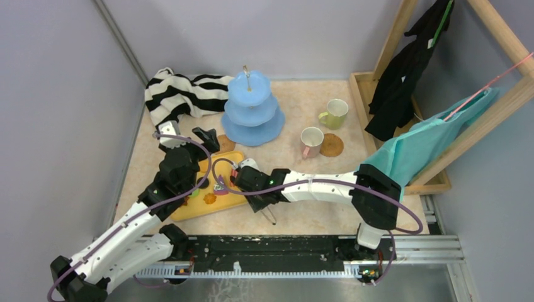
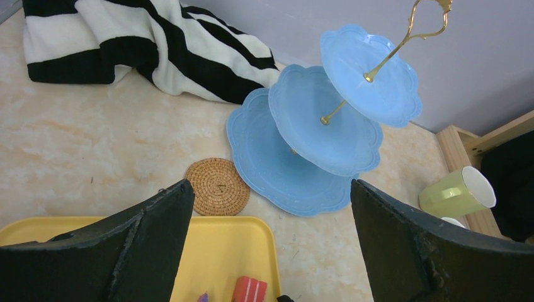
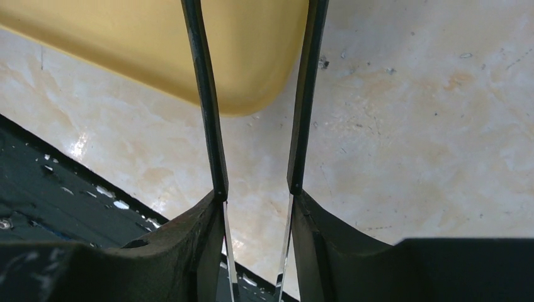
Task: Serve the afternoon tea
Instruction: Place the clamp on the tray.
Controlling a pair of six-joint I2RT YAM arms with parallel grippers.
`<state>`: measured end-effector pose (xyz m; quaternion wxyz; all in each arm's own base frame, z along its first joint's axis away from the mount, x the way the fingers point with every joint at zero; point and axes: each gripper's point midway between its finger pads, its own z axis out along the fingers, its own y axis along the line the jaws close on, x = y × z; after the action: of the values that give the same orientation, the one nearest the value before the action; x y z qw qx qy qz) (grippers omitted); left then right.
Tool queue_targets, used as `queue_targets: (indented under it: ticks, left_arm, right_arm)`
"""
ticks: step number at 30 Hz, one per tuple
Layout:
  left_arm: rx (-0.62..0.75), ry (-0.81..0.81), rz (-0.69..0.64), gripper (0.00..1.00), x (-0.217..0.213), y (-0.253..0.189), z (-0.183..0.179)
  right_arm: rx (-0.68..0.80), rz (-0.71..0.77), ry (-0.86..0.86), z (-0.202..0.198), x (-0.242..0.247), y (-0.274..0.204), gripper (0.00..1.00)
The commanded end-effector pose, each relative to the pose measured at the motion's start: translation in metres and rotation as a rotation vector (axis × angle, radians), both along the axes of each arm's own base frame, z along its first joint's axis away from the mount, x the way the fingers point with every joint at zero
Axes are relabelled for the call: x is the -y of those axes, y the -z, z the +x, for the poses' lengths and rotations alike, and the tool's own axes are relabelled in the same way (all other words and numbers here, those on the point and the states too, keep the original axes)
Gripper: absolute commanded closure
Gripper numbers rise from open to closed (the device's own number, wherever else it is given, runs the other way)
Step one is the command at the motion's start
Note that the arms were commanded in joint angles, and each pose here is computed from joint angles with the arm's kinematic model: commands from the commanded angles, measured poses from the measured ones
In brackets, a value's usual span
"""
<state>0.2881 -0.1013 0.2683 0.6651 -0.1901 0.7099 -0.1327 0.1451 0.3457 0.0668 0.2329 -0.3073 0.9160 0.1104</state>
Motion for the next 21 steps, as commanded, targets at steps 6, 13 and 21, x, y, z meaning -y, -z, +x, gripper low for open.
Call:
queue_targets:
  ticks: [6, 13, 21]
  left_arm:
    - [0.008, 0.024, -0.030, 0.02, 0.002, 0.001, -0.005]
    - [0.012, 0.028, -0.041, 0.02, 0.002, 0.001, -0.007]
    - [0.022, 0.026, -0.054, 0.02, 0.000, -0.002, -0.009]
  right_arm:
    - [-0.005, 0.072, 0.017, 0.002, -0.031, -0.014, 0.58]
    - [-0.014, 0.054, 0.025, 0.003, -0.035, -0.008, 0.57]
    - [-0.024, 0.032, 0.030, 0.002, -0.039, -0.002, 0.55]
